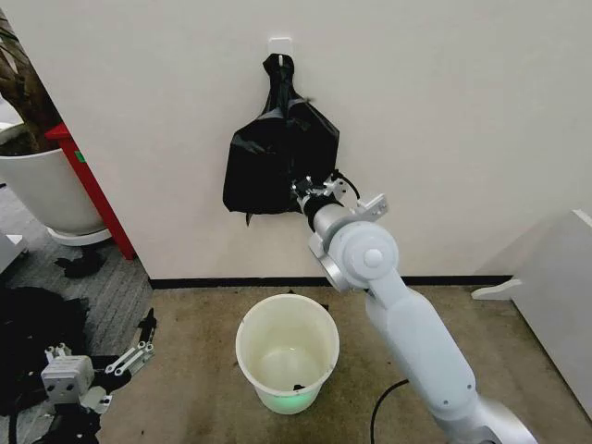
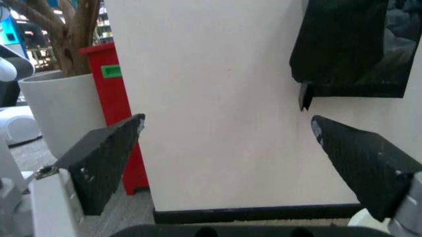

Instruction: Place the garbage bag over the trash bin.

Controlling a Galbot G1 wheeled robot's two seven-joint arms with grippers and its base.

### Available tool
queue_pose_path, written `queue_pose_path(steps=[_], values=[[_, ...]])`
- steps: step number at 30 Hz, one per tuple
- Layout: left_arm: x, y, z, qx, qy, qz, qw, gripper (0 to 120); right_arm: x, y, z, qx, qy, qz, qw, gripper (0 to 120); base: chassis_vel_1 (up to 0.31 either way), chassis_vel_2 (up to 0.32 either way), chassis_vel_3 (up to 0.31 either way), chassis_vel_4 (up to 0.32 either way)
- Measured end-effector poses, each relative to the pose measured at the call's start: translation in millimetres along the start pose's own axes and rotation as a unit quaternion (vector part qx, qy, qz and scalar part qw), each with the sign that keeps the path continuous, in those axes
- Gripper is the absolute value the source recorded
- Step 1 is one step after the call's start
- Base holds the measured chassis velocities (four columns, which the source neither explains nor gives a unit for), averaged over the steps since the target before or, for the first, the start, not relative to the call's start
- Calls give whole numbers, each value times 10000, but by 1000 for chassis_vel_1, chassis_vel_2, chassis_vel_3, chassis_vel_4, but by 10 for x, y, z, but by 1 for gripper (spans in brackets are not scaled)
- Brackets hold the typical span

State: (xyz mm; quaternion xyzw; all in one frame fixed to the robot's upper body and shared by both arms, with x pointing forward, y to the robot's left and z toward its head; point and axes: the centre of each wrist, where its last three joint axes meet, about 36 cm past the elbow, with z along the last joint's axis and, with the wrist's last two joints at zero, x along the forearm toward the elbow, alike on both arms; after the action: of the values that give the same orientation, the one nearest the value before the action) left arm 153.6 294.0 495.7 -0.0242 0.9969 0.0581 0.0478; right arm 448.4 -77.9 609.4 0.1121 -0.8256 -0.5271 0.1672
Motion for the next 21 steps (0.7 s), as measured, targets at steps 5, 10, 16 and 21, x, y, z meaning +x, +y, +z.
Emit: queue_pose_path(steps=[5,10,16,21], values=[[5,-6,2,6,-17,-21,10000,100,102,-118,28,19,45,79,10000,0,0,0,0,0],[8,-10,4,8,-31,-32,10000,100,191,-252,63,87,122,180,9997,0,0,0,0,0],[9,-10,4,9,-35,-36,10000,100,277,-377,103,123,200,286,9993,0,0,0,0,0],[10,-12,5,-1,-42,-24,10000,100,441,-543,195,103,313,411,9986,0,0,0,0,0]])
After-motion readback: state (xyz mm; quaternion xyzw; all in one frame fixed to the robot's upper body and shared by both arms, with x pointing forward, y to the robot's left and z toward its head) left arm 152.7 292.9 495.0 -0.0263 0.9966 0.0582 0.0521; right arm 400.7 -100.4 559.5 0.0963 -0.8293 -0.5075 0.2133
